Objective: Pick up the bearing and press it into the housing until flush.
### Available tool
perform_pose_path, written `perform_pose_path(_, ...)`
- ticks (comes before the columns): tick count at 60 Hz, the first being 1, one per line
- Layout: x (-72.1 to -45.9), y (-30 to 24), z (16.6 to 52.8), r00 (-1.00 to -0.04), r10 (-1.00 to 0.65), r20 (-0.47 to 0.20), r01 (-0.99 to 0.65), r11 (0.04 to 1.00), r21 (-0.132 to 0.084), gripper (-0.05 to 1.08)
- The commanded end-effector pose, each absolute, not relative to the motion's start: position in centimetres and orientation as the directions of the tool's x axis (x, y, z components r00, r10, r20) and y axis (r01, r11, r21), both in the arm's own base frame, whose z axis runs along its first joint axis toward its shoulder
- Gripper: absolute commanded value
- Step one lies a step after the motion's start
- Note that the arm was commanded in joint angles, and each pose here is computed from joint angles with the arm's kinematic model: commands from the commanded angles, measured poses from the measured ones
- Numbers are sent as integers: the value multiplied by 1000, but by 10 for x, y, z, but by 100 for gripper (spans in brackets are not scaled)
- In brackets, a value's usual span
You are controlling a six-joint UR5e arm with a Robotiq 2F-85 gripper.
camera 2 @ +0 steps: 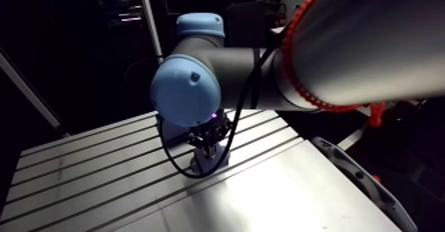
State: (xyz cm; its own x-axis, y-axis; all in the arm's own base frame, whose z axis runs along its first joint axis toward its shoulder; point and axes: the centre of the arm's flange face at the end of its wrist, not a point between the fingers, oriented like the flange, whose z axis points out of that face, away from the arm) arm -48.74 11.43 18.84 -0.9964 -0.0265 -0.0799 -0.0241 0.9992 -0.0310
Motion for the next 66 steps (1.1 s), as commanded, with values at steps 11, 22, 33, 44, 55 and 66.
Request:
perform_pose_path(11,-488,114,188,-996,-27,-80,-25,999,-31,100)
perform_pose_path(22,-488,114,188,-997,-27,-76,-25,999,-29,100)
perform_pose_path(33,-488,114,188,-997,-28,-76,-26,999,-29,100)
perform_pose_path(44,-488,114,188,-997,-28,-76,-26,999,-29,100)
perform_pose_path(55,-488,114,187,-997,-28,-78,-26,999,-30,100)
perform_pose_path(66,-488,114,185,-996,-30,-82,-28,999,-32,100)
